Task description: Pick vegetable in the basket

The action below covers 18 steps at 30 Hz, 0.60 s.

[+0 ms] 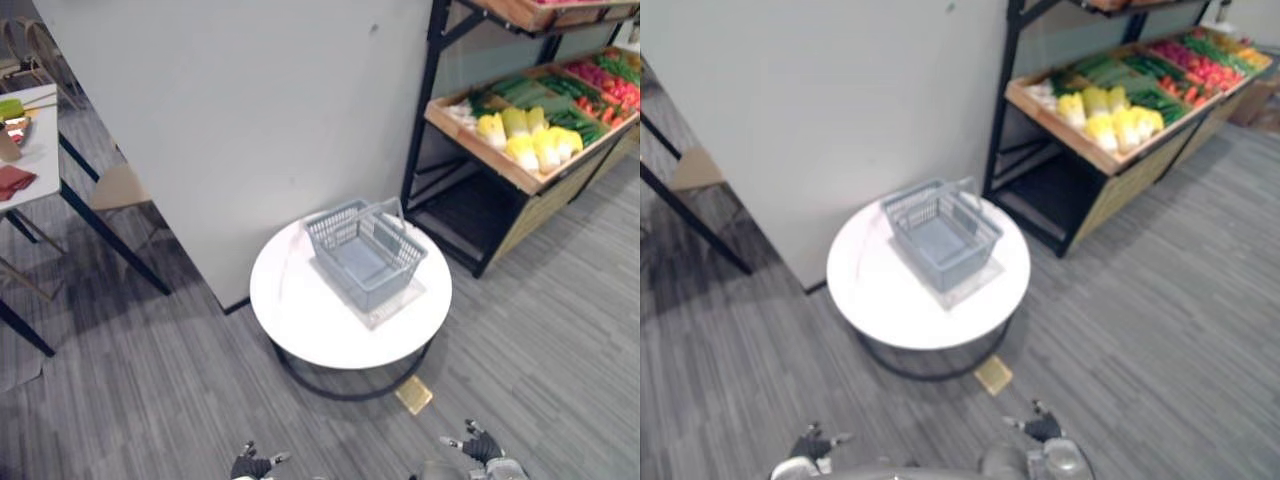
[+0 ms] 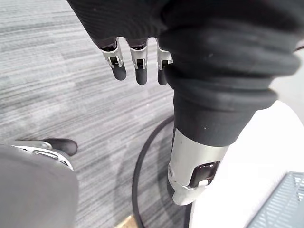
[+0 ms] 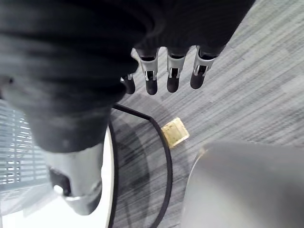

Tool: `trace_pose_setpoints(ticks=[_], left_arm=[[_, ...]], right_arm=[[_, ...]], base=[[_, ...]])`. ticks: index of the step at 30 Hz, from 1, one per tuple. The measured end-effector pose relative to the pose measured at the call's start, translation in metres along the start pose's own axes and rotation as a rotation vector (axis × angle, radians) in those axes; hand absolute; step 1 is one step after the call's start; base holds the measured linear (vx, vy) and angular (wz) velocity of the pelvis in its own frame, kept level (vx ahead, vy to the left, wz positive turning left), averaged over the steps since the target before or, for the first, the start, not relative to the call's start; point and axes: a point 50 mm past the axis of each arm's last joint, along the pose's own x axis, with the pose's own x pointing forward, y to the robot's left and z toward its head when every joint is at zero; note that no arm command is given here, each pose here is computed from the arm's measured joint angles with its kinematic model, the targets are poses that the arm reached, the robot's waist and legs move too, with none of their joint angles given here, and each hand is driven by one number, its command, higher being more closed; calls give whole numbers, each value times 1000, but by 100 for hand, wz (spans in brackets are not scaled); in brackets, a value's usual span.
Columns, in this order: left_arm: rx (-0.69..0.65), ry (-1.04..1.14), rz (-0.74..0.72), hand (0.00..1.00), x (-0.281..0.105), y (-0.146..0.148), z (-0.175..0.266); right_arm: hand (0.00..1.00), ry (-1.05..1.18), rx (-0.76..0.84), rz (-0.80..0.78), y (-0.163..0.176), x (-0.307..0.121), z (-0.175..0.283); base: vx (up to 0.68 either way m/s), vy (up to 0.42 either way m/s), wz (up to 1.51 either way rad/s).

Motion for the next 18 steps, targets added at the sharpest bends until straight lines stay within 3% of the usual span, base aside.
trace_pose_setpoints(ticks=[7, 10, 18], left_arm=[[-13, 5, -3, 0, -1, -3, -2], [-21, 9, 21, 0, -1, 6, -3], [-57, 23, -1, 0, -1, -11, -4]], right_arm=[[0, -38, 14, -6, -2, 3, 12], [0, -32, 19, 7, 3, 2, 9], [0, -36, -32, 3, -6, 4, 12]], base=[[303, -205, 47], [379, -481, 67], [289, -466, 35]])
